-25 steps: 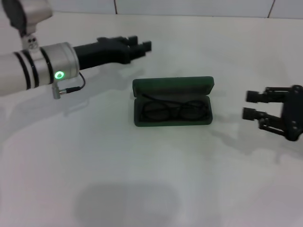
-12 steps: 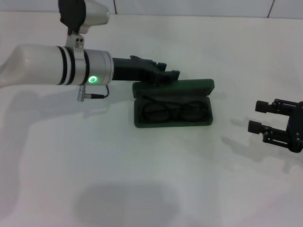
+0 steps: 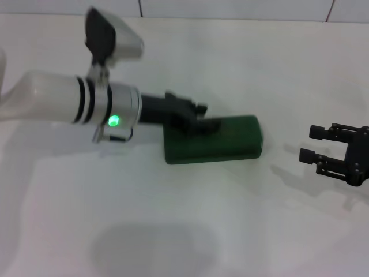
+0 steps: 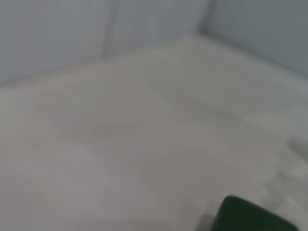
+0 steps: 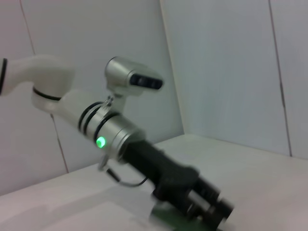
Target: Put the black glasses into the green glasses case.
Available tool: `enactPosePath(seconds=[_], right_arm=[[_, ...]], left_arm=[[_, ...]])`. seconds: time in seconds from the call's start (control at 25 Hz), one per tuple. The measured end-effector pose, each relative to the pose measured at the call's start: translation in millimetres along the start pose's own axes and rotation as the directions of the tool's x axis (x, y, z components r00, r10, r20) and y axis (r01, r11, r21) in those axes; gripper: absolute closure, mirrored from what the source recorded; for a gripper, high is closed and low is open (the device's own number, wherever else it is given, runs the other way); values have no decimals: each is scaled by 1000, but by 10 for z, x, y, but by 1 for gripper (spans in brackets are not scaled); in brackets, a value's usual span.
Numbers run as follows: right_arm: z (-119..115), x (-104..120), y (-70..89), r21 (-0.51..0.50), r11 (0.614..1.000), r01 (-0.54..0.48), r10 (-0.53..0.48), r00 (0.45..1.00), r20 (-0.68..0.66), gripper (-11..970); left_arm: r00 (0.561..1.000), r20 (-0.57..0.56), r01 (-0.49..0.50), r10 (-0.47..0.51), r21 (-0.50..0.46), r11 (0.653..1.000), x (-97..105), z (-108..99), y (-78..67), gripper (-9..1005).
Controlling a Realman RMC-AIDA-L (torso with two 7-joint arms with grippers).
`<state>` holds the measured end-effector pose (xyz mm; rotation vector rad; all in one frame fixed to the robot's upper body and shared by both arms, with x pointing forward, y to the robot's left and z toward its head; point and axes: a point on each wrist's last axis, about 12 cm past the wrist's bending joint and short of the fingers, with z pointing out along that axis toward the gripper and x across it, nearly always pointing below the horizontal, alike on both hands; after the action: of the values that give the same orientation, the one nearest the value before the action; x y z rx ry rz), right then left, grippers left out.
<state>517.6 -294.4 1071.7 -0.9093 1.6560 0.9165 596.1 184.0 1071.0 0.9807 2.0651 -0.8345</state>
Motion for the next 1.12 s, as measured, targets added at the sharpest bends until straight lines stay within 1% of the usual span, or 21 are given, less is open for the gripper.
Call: enactPosePath(seconds=[0.12, 0.24, 0.32, 0.4, 0.48, 0.52, 0.6, 0.64, 0.72, 0.76, 0.84, 0.96, 1.12], right_arm=[[23, 1, -3, 3, 1000, 0, 0, 1000, -1, 370], [45, -4, 2, -3, 1000, 2, -2, 1000, -2, 368], [61, -13, 9, -8, 1000, 8, -8, 1000, 1, 366], [75, -30, 47, -37, 999, 27, -26, 1000, 17, 365], [84, -55, 112, -85, 994, 63, -60, 997, 47, 363], [87, -68, 147, -110, 990, 86, -79, 995, 64, 363], [96, -104, 220, -155, 977, 144, -127, 985, 115, 361], [112, -131, 253, -174, 968, 179, -155, 977, 147, 360], [158, -185, 283, -197, 955, 221, -184, 965, 189, 359], [194, -218, 285, -207, 950, 232, -190, 960, 203, 358], [277, -264, 286, -230, 943, 240, -190, 957, 221, 294], [390, -270, 290, -255, 936, 243, -188, 957, 221, 199], [461, -227, 282, -245, 936, 253, -203, 956, 212, 205]], left_arm=[[999, -20, -39, 39, 15, 999, 63, 25, -45, 481], [998, -7, -62, 62, 18, 998, 88, 22, -60, 481], [997, 33, -74, 73, 26, 997, 89, -1, -74, 481], [989, 114, -98, 91, 56, 994, 85, -70, -110, 481], [964, 236, -152, 124, 105, 983, 90, -226, -176, 481], [944, 297, -187, 142, 130, 974, 89, -312, -218, 481], [888, 420, -288, 190, 185, 939, 133, -550, -324, 481], [860, 467, -333, 205, 211, 919, 159, -665, -373, 481], [833, 508, -378, 218, 235, 895, 231, -862, -399, 481], [826, 518, -390, 223, 239, 889, 269, -935, -401, 456], [818, 521, -410, 243, 233, 882, 367, -1025, -407, 405], [812, 513, -437, 279, 217, 873, 534, -1076, -449, 326], [806, 516, -440, 290, 194, 877, 689, -1095, -509, 212]])
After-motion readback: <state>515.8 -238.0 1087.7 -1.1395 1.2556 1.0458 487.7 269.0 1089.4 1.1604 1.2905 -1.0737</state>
